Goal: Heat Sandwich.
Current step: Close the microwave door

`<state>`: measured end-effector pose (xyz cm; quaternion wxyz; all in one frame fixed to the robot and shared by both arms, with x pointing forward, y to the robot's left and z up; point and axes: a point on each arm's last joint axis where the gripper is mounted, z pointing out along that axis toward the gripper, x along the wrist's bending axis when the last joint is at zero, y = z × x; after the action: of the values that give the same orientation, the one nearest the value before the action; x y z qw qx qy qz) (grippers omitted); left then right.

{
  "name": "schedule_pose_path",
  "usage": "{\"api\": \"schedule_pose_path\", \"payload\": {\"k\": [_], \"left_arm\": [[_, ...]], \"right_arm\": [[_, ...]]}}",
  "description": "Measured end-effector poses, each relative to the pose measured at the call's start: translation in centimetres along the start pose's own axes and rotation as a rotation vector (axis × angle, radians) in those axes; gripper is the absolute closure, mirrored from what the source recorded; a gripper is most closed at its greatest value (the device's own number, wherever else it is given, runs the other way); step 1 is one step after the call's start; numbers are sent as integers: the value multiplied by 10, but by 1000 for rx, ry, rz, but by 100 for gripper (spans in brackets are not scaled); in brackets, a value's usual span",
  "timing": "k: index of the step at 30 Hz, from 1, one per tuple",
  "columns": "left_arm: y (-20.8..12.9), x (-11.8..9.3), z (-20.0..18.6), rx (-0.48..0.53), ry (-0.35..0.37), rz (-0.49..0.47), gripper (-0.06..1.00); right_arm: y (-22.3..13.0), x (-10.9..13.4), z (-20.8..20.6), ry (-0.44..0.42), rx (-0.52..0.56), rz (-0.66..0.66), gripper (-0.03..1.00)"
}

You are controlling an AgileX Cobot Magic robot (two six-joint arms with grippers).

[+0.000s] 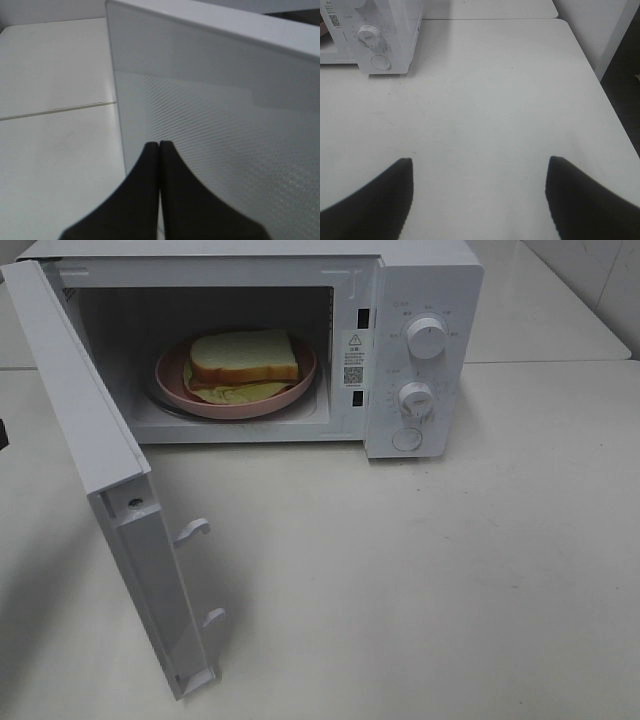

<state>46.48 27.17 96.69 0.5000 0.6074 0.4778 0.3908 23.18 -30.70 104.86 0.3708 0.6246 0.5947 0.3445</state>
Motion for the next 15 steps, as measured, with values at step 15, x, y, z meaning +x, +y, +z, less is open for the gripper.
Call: {"api": "schedule_pose_path", "payload": {"k": [15], "left_arm": [[-13,-23,20,-33,-185,-46,94]], "right_arm": [[0,0,0,0,0,0,25]]}}
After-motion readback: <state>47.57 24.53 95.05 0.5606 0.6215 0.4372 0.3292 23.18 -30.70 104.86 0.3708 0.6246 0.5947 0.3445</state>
